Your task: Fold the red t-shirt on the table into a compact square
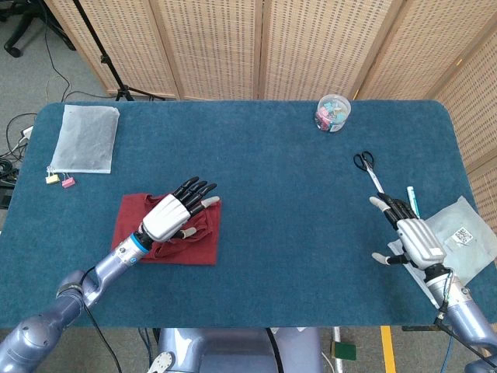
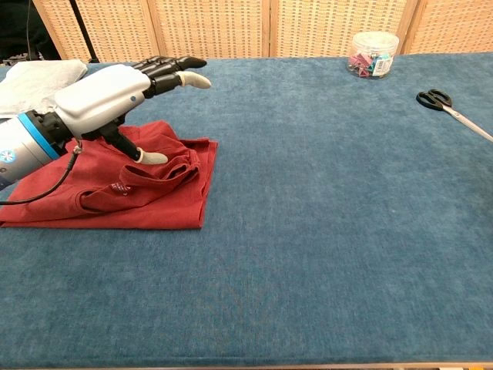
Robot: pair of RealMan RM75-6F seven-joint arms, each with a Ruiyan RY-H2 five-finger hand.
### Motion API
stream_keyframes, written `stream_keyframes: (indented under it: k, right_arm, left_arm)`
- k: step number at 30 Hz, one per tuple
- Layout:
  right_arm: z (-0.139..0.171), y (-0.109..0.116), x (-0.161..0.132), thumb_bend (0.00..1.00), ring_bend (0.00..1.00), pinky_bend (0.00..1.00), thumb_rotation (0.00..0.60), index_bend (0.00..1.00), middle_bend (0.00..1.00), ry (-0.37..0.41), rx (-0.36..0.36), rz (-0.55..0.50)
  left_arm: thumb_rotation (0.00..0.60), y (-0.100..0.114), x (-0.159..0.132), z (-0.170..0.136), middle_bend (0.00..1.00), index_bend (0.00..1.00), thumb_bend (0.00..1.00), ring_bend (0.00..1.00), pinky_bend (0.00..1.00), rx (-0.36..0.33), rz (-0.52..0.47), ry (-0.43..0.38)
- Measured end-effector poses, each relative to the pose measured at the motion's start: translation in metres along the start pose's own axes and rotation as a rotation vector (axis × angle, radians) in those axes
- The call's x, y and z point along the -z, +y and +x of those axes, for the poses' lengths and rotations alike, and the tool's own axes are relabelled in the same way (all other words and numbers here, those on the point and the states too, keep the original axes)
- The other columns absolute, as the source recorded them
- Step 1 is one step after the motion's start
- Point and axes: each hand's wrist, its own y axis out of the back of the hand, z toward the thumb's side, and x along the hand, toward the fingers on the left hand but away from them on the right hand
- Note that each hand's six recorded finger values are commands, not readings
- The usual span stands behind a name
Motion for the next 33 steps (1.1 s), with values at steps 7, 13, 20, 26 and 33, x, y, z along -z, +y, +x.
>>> stream_keyframes:
  k: [7,13,20,26,33]
  right_arm:
    - [0.0,-0.001,-0.001,0.0,0.0,0.0,0.6,0.0,0.0,0.001,-0.002,0.002]
    - [0.001,-0.001,-0.001,0.0,0.0,0.0,0.6,0.0,0.0,0.001,-0.001,0.001]
    - [0.001,-0.001,-0.002,0.0,0.0,0.0,0.6,0.0,0.0,0.005,-0.002,0.002]
    - [0.002,0.001,-0.002,0.0,0.0,0.0,0.6,0.0,0.0,0.007,0.002,-0.001]
    - [0.002,0.002,-0.002,0.0,0.0,0.0,0.6,0.0,0.0,0.007,0.003,-0.004]
  left_arm:
    - [0.6,0.009,0.001,-0.012,0.0,0.36,0.25,0.0,0.0,0.051,-0.152,0.087]
    - [0.6,0.018,-0.001,-0.028,0.0,0.38,0.25,0.0,0.0,0.156,-0.267,0.199]
    - [0.6,0.026,0.019,-0.045,0.0,0.4,0.22,0.0,0.0,0.256,-0.198,0.346]
    - [0.6,0.019,0.023,-0.053,0.0,0.4,0.23,0.0,0.0,0.328,-0.173,0.416]
    - [0.6,0.007,0.018,-0.056,0.0,0.43,0.27,0.0,0.0,0.364,-0.195,0.426]
